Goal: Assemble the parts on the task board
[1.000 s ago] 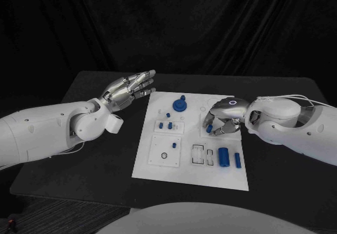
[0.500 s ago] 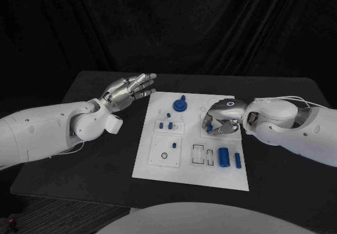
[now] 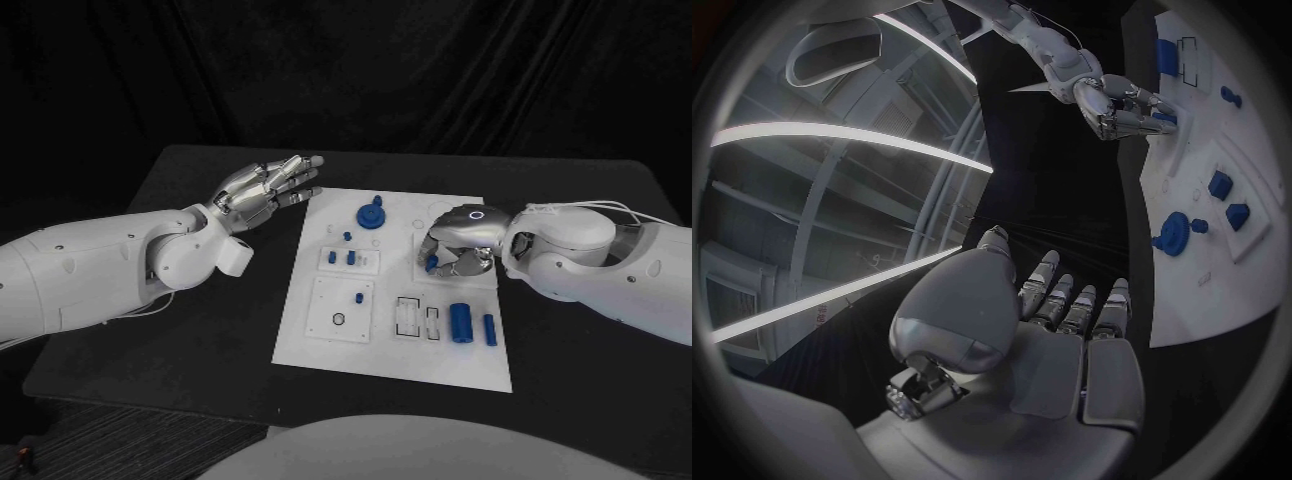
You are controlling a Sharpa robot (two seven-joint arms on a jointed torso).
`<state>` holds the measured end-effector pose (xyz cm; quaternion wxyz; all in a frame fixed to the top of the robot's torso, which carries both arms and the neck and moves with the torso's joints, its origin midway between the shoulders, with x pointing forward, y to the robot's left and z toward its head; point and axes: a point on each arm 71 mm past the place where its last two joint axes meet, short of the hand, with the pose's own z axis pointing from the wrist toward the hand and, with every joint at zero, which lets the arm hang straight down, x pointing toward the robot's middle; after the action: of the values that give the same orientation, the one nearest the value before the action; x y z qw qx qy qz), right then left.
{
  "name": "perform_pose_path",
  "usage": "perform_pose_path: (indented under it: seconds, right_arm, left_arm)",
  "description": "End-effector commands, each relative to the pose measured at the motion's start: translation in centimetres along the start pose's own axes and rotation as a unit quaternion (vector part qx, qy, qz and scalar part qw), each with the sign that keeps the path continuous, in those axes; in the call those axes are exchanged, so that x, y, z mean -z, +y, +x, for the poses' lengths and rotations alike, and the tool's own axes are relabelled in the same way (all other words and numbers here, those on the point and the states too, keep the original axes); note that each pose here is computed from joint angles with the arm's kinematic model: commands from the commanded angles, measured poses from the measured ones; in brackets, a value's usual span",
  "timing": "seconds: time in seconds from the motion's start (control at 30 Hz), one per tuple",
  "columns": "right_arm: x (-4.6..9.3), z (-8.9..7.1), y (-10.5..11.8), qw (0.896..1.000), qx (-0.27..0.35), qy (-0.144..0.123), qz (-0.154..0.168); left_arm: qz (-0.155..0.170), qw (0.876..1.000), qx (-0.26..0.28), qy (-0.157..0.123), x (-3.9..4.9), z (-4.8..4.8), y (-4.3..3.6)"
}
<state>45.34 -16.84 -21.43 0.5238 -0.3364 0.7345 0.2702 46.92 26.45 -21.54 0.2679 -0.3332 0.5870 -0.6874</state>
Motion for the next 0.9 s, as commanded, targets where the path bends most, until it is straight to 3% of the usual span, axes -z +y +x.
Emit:
perform_pose_path:
  seconds: [0.03, 0.4, 0.9]
  right_arm:
    - [0.16, 0.64, -0.02, 1.0, -0.001, 0.01, 0.007]
    - [0.37, 0.51, 0.01, 1.0, -0.001, 0.0, 0.01]
    - [0.7, -0.2, 0.41, 0.999, 0.002, -0.036, 0.006]
  left_arm:
    - [-0.001, 1.0, 0.007, 0.01, 0.0, 0.18, 0.14]
    - [-0.007, 1.0, 0.009, 0.012, 0.02, 0.22, 0.42]
    - [-0.009, 1.0, 0.01, 0.012, 0.02, 0.25, 0.53]
